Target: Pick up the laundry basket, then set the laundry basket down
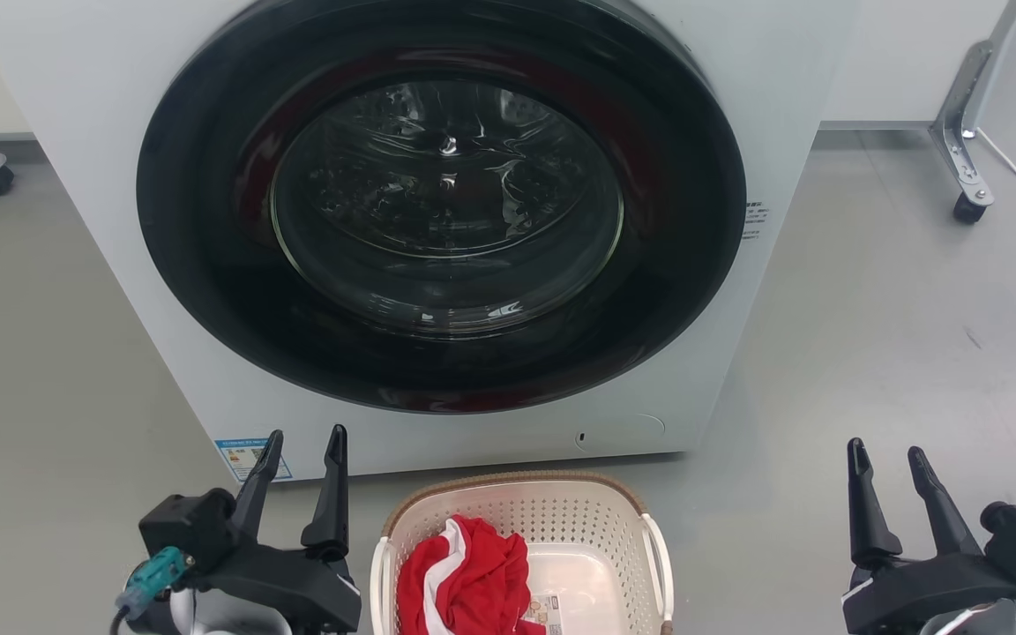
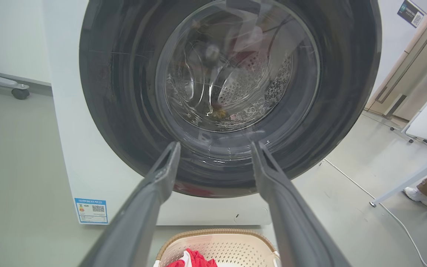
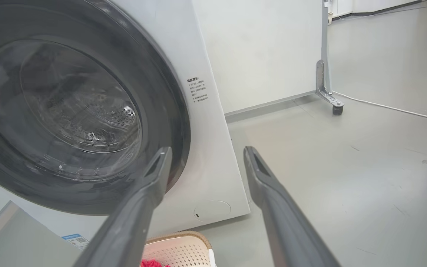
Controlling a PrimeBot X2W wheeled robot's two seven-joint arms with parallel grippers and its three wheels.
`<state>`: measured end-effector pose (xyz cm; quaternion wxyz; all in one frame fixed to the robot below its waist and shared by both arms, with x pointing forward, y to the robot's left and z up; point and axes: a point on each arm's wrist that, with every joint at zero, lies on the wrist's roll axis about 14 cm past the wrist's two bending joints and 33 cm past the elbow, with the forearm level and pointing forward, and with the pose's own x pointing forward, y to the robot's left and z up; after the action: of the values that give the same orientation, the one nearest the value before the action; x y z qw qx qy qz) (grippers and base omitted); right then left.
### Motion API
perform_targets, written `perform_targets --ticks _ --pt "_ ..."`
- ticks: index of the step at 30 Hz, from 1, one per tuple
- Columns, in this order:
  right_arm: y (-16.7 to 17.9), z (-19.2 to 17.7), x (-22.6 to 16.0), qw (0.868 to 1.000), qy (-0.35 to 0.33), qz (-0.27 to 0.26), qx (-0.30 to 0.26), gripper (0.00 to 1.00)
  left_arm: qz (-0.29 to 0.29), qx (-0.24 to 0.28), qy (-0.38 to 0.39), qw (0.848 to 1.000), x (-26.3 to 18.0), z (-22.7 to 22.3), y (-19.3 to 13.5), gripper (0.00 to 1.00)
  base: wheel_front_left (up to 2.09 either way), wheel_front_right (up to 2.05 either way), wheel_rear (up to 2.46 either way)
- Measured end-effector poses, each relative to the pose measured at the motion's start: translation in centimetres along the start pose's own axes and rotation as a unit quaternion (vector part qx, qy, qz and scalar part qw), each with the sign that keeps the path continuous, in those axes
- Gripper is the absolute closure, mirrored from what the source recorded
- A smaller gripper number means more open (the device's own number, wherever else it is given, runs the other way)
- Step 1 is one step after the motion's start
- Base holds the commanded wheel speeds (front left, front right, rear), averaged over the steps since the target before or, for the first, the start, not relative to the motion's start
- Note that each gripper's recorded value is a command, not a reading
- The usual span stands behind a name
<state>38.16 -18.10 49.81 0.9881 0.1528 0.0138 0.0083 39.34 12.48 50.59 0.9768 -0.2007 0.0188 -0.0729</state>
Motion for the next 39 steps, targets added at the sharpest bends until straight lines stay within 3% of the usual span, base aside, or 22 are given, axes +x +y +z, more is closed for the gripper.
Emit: perform_targets --ticks 23,39 --pt "1.1 1.1 -0.3 0.989 -0.047 0.021 -0.142 0.00 -0.001 0.121 -0.020 0.992 -0.3 -0.6 -0.6 0.00 0.00 0.00 0.00" --pt "1.1 0.7 -0.2 0.989 -0.041 0.023 -0.140 0.00 0.012 0.119 -0.015 0.993 -0.3 -1.0 0.0 0.00 0.00 0.00 0.00"
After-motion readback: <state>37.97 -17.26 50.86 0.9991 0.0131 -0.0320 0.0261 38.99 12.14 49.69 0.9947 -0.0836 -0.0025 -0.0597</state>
